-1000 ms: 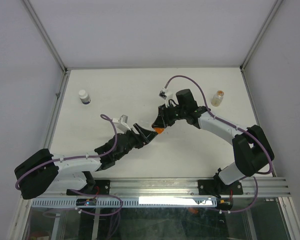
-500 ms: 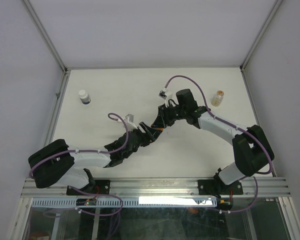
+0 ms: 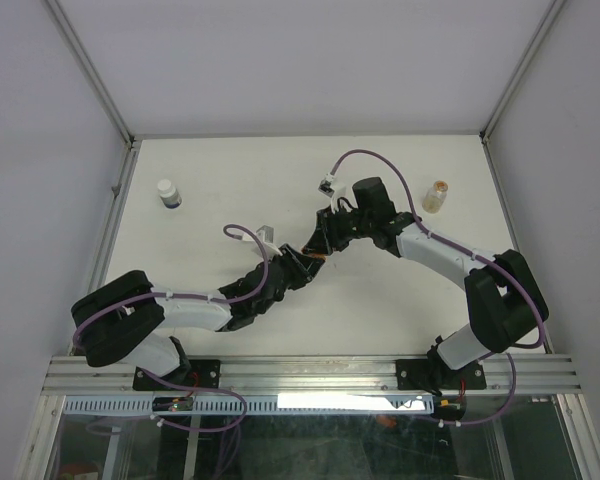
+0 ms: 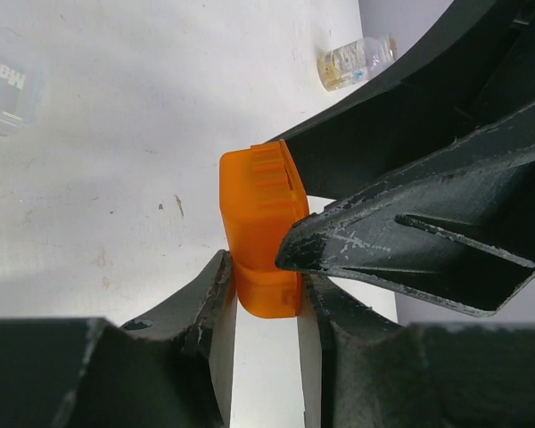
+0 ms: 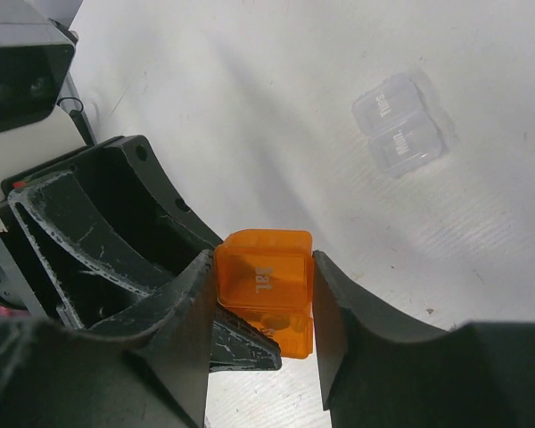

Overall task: Sort the pills into containers
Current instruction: Open the pill container at the center of the board, then place the pill container at the center of the board, then unscrew the lid of the pill bottle.

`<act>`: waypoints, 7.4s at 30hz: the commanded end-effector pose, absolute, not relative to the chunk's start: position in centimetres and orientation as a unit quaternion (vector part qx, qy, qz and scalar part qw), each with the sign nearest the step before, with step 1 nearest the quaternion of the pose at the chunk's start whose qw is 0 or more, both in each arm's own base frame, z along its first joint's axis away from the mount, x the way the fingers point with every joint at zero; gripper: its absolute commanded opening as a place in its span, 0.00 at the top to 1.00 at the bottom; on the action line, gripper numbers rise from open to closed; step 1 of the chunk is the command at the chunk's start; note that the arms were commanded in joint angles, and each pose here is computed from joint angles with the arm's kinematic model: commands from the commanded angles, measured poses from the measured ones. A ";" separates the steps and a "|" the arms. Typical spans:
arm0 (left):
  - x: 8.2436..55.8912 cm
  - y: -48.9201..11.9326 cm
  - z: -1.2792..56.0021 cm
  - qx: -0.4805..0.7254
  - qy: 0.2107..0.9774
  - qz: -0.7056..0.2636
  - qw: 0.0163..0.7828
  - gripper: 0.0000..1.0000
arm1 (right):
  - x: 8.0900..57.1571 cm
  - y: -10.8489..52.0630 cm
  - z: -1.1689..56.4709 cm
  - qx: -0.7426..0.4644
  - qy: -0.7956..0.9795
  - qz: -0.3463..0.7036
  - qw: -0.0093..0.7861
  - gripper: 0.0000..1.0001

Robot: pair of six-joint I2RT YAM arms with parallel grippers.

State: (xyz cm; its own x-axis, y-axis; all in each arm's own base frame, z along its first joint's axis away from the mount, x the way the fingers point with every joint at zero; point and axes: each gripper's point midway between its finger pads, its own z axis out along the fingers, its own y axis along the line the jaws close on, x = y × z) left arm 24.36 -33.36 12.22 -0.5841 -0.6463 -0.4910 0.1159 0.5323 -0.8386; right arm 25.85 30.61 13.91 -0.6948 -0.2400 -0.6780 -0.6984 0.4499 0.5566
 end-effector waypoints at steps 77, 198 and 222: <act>19.9 -32.9 21.8 -0.052 0.645 -0.630 0.430 1.00 | 23.3 26.6 22.4 -0.302 0.675 0.642 0.202 0.82; 23.4 -18.7 20.9 0.026 0.694 -0.286 0.661 0.01 | 15.7 24.0 3.6 -0.779 0.535 0.250 0.210 0.95; 24.7 -18.9 20.0 0.017 0.717 -0.273 0.641 0.01 | 19.8 23.4 6.2 -0.718 0.618 0.203 0.247 0.92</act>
State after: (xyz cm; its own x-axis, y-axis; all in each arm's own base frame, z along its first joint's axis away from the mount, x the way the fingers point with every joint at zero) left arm 23.93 -18.79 17.48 -0.2073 -0.2669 -0.9412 0.3797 0.8647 -0.3288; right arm 18.01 22.86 2.23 0.1775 -0.8215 -0.5419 -0.9835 -0.1683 -0.0670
